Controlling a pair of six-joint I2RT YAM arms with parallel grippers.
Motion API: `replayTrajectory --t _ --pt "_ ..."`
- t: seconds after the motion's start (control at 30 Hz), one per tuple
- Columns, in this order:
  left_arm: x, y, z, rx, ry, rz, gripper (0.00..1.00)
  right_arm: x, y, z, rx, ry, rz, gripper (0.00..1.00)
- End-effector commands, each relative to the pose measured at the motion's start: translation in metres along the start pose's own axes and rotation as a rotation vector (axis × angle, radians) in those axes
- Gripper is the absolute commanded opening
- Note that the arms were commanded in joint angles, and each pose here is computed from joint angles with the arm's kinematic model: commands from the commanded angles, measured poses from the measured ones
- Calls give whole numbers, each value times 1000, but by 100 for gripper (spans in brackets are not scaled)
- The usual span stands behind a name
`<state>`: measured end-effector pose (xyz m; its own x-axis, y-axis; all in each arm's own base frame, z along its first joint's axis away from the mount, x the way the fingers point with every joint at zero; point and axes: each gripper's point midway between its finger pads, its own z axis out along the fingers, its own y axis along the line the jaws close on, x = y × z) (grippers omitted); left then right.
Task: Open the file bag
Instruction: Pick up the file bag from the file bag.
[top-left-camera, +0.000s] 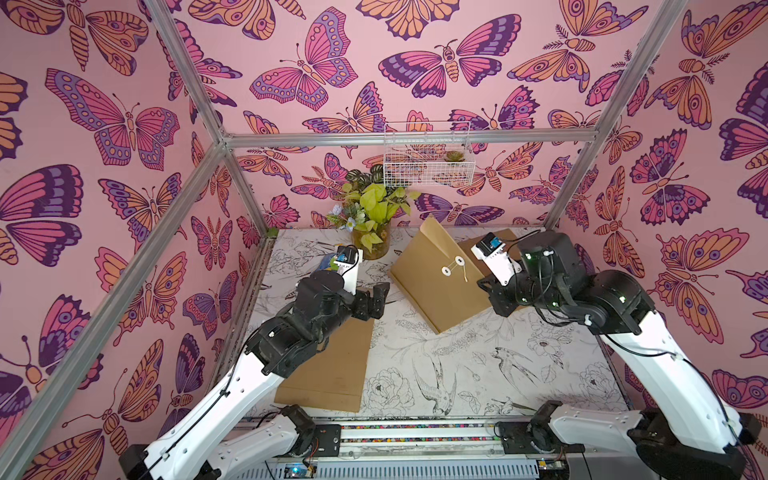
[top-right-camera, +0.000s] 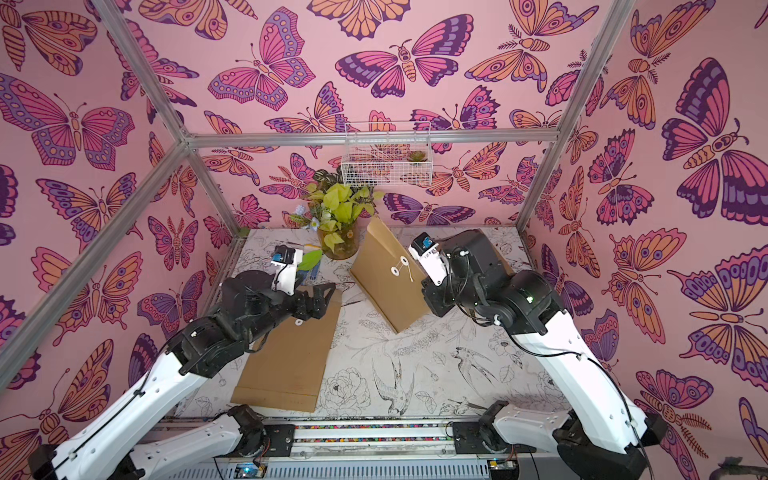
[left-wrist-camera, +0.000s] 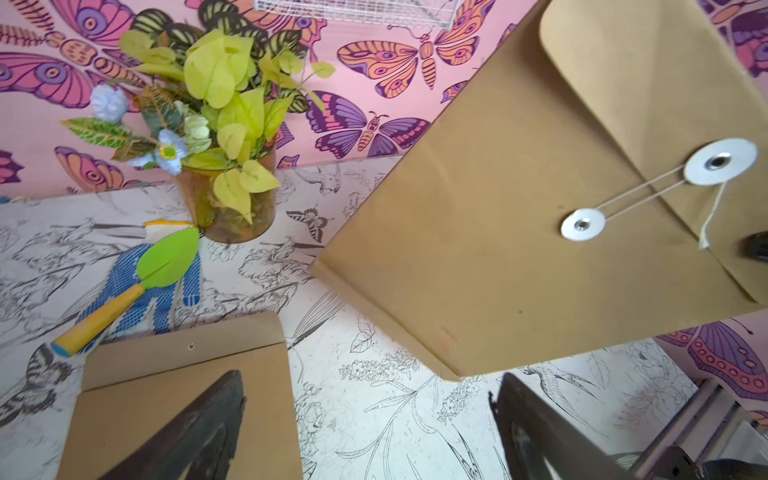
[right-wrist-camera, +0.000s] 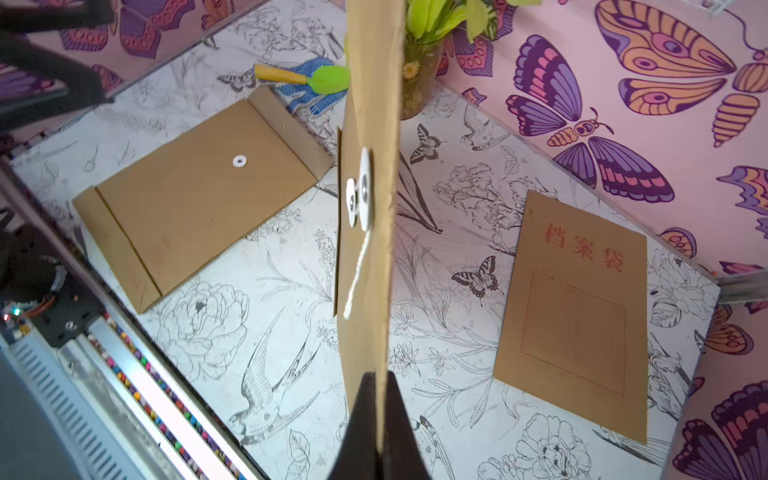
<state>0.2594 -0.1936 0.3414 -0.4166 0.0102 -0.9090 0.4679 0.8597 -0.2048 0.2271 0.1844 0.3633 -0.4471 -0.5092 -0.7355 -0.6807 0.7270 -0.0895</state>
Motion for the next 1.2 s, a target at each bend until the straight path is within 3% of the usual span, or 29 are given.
replayTrajectory --t 0.0,0.13,0.33,0.67,0.9,1.17 --pt "-9 -19 -2 109 -34 97 99 -4 8 -18 -38 -33 -131 0" --pt "-12 -26 -12 155 -53 175 100 -3 17 -34 -81 -68 -215 0" --pt "-17 -44 -25 253 -46 244 100 15 35 -52 -188 -7 -313 0" --pt "-13 -85 -49 511 -23 292 100 38 62 -100 -330 -77 -296 0" --pt "-11 -117 -58 722 36 285 100 53 74 -105 -403 -58 -266 0" --pt "-6 -149 -63 953 124 243 82 49 75 -110 -403 -103 -266 0"
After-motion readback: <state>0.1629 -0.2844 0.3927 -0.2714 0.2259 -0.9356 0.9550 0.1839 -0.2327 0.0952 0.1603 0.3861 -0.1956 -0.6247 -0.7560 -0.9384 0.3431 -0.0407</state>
